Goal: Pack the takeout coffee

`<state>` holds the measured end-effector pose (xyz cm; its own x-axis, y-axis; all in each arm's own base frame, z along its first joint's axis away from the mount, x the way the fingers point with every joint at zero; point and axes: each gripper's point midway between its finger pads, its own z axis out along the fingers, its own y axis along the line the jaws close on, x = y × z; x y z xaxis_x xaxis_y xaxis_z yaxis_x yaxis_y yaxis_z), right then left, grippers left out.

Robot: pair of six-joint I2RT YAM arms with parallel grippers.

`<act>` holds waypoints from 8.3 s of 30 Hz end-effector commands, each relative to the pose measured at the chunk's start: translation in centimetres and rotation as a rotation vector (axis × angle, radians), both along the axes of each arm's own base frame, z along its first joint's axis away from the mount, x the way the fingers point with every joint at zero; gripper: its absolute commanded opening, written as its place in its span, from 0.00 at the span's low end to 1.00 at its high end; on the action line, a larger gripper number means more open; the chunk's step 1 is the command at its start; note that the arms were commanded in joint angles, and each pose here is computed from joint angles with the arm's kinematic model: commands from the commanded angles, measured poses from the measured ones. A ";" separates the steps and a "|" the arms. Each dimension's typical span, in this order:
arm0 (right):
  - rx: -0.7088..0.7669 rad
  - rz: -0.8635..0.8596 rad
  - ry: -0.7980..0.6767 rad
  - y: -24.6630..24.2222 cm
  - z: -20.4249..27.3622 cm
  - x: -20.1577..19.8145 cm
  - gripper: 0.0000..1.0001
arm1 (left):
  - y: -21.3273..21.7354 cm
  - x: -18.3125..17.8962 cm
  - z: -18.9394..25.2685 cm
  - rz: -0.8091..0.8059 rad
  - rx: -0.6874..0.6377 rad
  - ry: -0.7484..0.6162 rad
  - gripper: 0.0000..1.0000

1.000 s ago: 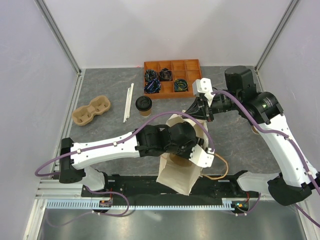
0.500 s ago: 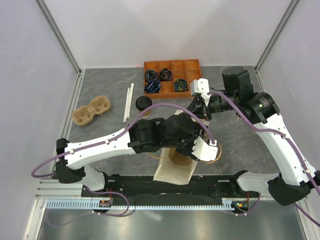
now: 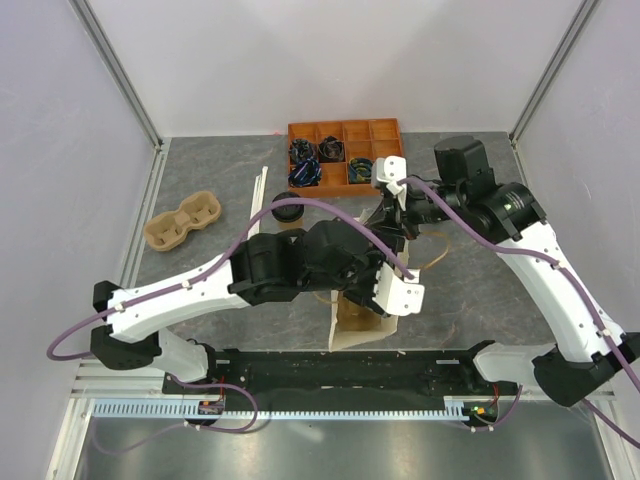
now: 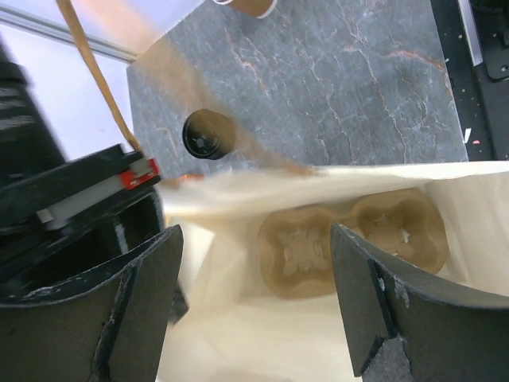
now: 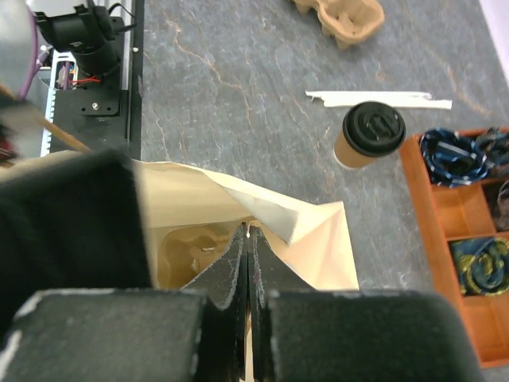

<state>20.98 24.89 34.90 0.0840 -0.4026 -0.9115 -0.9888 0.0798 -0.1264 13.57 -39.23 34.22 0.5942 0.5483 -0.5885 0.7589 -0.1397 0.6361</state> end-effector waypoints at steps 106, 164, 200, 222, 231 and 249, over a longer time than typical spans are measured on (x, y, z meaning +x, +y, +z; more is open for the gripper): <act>-0.275 -0.294 0.104 -3.7 -2.7 6.8 0.00 | 19.0 22.3 -7.2 0.986 -0.348 0.854 0.89; -0.216 -0.430 0.146 -4.4 -2.5 6.7 0.00 | 20.6 29.6 -21.6 1.007 0.099 0.729 0.81; -0.226 -0.409 0.169 -3.7 -3.0 7.3 0.00 | 20.9 29.5 -20.5 0.994 0.119 0.625 0.88; -0.221 -0.410 0.181 -3.4 -3.1 7.6 0.00 | 21.9 29.4 -22.7 1.003 0.175 0.581 0.79; -0.102 -0.430 0.097 -3.1 0.2 7.5 0.00 | 21.2 28.9 -19.8 0.977 0.102 0.582 0.56; -0.060 -0.347 -0.017 -2.9 1.2 2.4 0.00 | 21.4 25.6 -15.9 1.000 -0.013 0.629 0.39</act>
<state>24.93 21.31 34.25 -0.1576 -0.4921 -0.8562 -0.8947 0.4380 -0.0870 40.29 -17.38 15.93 -0.4922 0.6538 -0.5747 0.7277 0.6714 0.1406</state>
